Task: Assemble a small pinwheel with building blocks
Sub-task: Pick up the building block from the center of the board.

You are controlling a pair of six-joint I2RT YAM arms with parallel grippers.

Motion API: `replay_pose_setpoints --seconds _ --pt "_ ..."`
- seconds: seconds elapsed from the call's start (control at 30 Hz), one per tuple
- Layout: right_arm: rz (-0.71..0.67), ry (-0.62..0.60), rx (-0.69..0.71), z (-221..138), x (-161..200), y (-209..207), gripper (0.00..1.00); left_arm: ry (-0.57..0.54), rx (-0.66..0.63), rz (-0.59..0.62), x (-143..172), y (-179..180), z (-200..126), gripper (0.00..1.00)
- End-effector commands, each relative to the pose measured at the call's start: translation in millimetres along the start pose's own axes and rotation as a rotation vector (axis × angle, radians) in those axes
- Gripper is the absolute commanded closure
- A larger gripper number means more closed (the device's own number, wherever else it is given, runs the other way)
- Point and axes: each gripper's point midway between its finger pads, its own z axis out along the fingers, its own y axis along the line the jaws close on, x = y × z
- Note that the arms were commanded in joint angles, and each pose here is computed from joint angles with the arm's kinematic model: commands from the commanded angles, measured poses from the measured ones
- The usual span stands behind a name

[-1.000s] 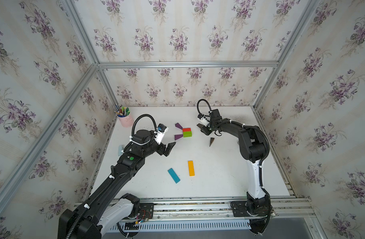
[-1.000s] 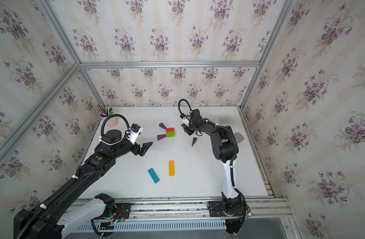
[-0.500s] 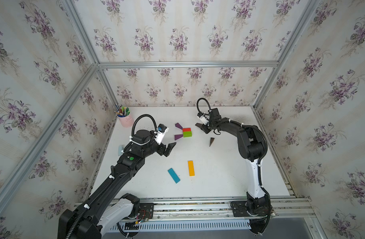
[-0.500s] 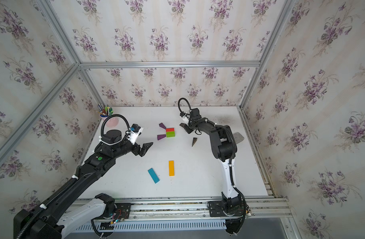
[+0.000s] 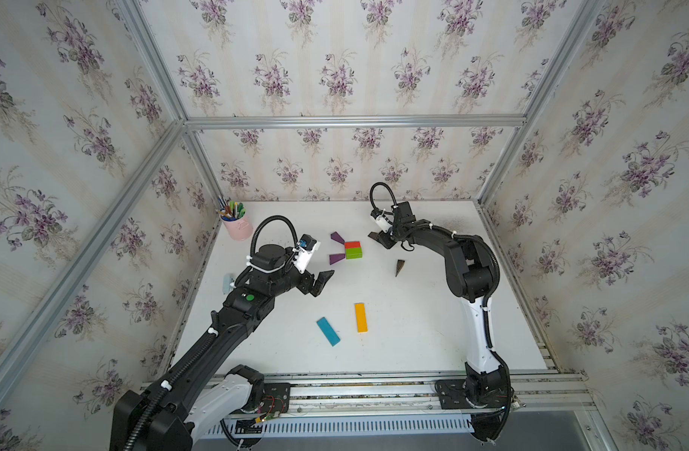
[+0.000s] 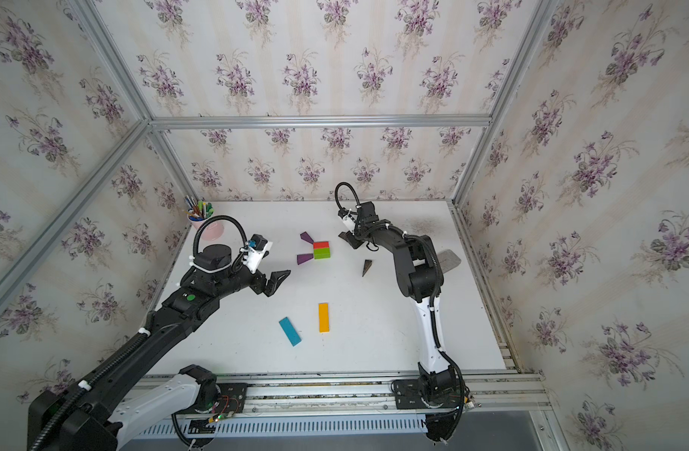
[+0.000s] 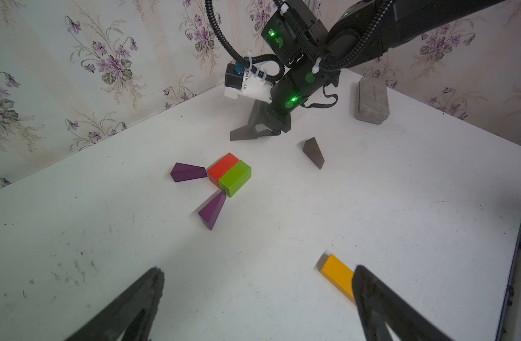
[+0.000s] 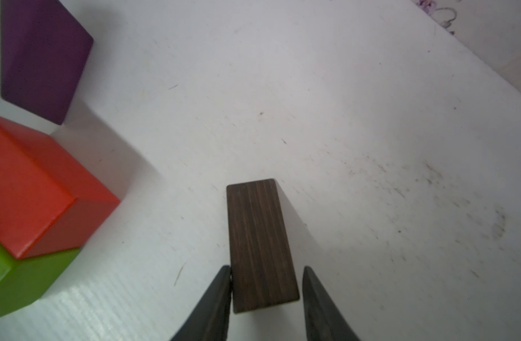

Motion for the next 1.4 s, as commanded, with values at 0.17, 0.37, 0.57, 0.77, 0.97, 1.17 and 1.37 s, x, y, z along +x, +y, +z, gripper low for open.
replay_pose_setpoints --seconds 0.17,0.37,0.57,0.77,0.97,1.17,1.37 --pt "-0.033 0.016 -0.07 3.5 5.8 10.4 0.75 -0.031 0.017 0.006 -8.8 -2.3 -0.7 0.01" --pt "0.015 -0.042 -0.138 -21.9 -2.9 15.4 0.81 -0.048 0.048 0.082 -10.8 -7.7 0.1 0.01" --pt "0.137 -0.12 -0.244 -80.8 -12.6 15.7 0.84 -0.264 0.133 0.423 -37.6 -29.9 -2.6 0.01" --pt "0.216 -0.198 -0.486 -138.8 -17.6 69.4 0.84 -0.243 0.213 0.633 -55.7 -35.6 8.7 0.18" --pt "0.263 -0.24 -0.647 -175.3 -7.3 108.5 0.83 -0.158 0.21 0.743 -45.6 -20.2 38.8 0.35" --pt "0.247 -0.252 -0.769 -192.7 -3.7 133.1 0.83 -0.171 0.347 0.747 -51.7 -23.9 78.8 0.65" --pt "0.24 -0.263 -0.872 -202.5 -11.4 148.8 0.83 -0.105 0.347 1.017 -20.1 -46.7 91.4 0.55"
